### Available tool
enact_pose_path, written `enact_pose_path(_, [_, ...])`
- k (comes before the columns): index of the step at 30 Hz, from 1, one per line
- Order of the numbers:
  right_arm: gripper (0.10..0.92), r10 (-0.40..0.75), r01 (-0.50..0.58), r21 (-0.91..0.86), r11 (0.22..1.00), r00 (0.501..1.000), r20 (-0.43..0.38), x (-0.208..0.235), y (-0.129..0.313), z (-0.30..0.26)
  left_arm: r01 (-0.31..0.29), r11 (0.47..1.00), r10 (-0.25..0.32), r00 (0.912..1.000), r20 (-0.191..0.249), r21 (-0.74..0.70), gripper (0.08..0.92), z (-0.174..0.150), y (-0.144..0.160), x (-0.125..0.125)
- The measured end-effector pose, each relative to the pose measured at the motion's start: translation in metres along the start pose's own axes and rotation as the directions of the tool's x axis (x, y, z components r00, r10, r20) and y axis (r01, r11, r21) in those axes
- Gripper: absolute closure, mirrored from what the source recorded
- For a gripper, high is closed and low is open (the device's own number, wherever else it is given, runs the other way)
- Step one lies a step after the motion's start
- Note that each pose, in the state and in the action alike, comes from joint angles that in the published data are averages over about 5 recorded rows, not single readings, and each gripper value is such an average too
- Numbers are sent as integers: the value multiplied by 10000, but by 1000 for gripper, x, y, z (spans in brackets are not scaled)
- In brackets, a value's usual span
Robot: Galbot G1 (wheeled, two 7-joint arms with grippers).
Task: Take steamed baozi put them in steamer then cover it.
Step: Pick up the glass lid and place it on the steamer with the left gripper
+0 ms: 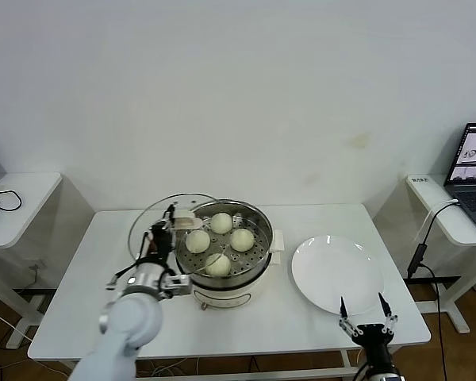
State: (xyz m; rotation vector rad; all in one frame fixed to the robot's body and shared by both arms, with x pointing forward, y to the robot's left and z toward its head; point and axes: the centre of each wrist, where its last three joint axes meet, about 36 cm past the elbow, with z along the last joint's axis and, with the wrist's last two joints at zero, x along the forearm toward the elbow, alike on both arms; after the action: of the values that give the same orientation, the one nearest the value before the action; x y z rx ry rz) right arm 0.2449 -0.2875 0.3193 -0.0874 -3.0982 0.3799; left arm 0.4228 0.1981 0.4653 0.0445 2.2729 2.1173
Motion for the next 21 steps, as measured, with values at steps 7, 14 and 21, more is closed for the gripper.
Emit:
enact_pose_path(7, [199, -150, 150, 49, 9999, 9998, -105, 1, 6, 3, -68, 9998, 67, 10000, 45, 192, 854, -38, -8, -15])
enact_pose_path(14, [199, -204, 206, 74, 9998, 9996, -193, 1, 9, 6, -192, 9995, 189, 9998, 119, 257, 854, -66, -17, -26])
enact_pose_path(21, [200, -255, 257, 90, 9996, 9994, -223, 1, 11, 8, -383, 9991, 381, 9992, 98, 188, 854, -80, -27, -34])
